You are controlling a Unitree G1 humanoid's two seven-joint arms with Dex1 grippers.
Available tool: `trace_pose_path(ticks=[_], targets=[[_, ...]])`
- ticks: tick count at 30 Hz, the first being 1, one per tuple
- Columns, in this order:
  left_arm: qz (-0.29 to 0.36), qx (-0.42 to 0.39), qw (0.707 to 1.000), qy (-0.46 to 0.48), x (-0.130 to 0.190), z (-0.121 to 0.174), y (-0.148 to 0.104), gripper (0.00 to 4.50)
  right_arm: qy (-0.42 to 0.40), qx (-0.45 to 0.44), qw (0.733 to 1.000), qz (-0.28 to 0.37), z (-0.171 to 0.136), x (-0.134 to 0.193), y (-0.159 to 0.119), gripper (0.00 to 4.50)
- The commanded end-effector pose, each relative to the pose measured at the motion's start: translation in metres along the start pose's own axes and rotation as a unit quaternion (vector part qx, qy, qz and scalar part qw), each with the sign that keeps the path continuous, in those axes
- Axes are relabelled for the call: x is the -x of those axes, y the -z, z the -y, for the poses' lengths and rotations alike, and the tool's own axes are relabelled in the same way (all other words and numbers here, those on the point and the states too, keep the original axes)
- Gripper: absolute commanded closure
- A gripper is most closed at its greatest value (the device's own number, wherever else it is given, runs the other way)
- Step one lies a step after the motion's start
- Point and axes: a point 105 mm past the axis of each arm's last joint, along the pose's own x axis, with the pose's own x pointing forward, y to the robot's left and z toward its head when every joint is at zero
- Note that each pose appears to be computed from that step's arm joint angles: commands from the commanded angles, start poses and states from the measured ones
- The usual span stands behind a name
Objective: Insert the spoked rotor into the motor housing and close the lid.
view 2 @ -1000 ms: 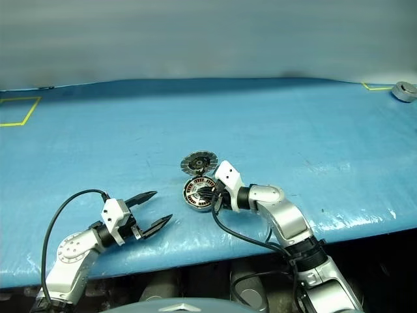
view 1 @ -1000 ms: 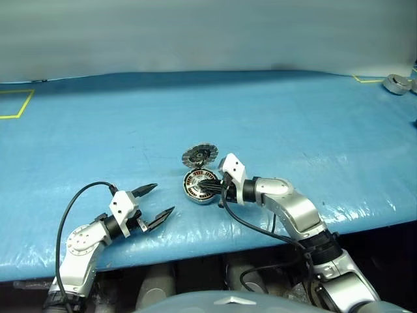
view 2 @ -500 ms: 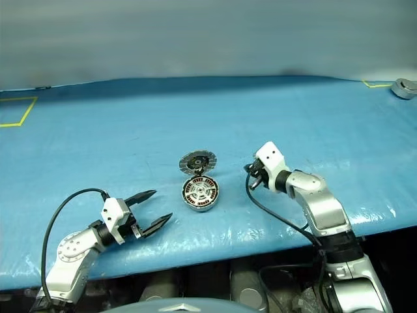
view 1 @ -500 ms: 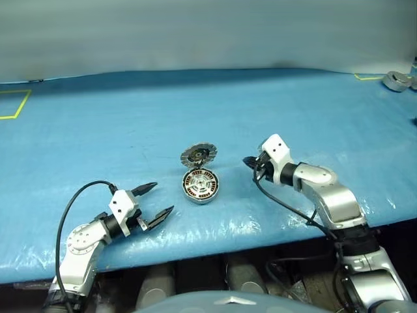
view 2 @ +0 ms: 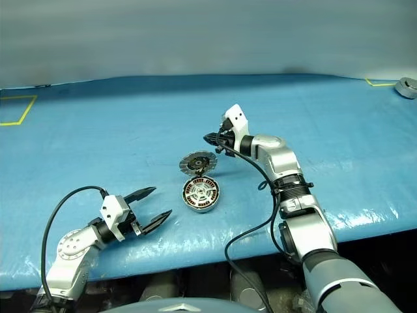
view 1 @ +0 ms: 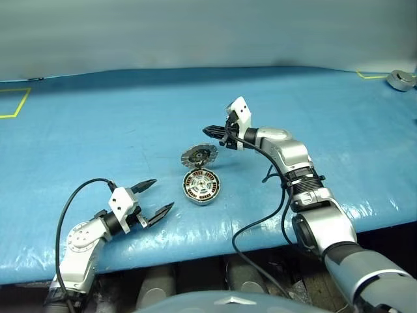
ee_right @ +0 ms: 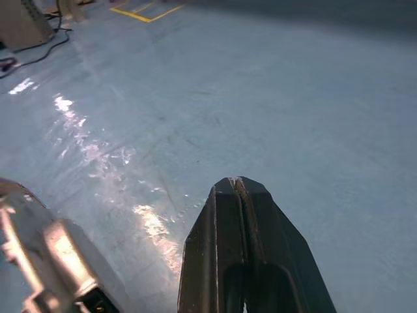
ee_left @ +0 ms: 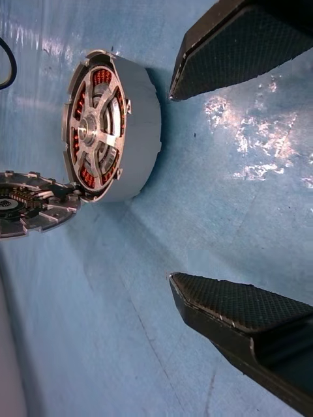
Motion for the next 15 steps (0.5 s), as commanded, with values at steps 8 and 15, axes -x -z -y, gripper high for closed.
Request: trace_pose_path(ticks=[8,15], targets=[[0.017,-0.023,1.000,0.000,0.000,-0.004,-0.013,0.00,-0.136,0.017,0.989,-0.063,-0.057,0.023,0.034,4.45],[0.015,-0.021,1.000,0.006,-0.001,-0.004,-0.013,0.00,-0.094,0.025,0.983,-0.155,-0.071,0.024,0.095,4.45]])
